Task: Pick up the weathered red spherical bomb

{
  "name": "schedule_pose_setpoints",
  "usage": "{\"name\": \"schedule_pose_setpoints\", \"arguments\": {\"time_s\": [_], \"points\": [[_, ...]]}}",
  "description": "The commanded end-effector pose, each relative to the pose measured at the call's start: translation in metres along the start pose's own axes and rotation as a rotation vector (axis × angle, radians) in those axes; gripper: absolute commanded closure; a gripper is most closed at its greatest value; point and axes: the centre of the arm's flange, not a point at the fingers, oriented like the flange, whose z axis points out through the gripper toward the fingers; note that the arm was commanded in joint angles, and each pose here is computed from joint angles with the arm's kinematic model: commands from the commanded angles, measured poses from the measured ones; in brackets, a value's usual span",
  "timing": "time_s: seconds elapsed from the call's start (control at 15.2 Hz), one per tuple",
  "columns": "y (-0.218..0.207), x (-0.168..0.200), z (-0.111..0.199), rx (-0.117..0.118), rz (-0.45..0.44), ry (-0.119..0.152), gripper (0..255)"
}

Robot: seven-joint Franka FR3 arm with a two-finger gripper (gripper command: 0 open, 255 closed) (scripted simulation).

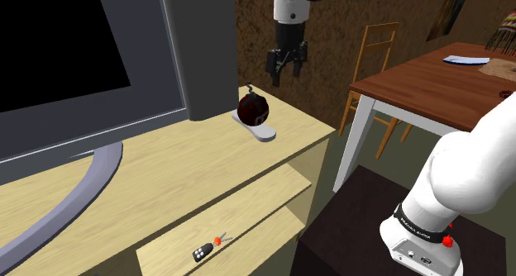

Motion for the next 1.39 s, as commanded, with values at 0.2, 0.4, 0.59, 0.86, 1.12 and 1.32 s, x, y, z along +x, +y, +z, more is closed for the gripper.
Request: {"name": "schedule_pose_setpoints", "arguments": {"time_s": [0.2, 0.4, 0.59, 0.86, 1.12, 1.32], "points": [[-0.054, 0.042, -0.01, -0.006, -0.021, -0.03, 0], [-0.083, 0.065, -0.014, -0.01, -0.033, -0.045, 0], [-0.084, 0.065, 0.001, -0.01, -0.033, -0.045, 0], [-0.085, 0.065, 0.023, -0.01, -0.033, -0.045, 0], [-0.085, 0.064, 0.026, -0.01, -0.033, -0.045, 255], [-0.085, 0.064, 0.025, -0.01, -0.033, -0.045, 255]]}}
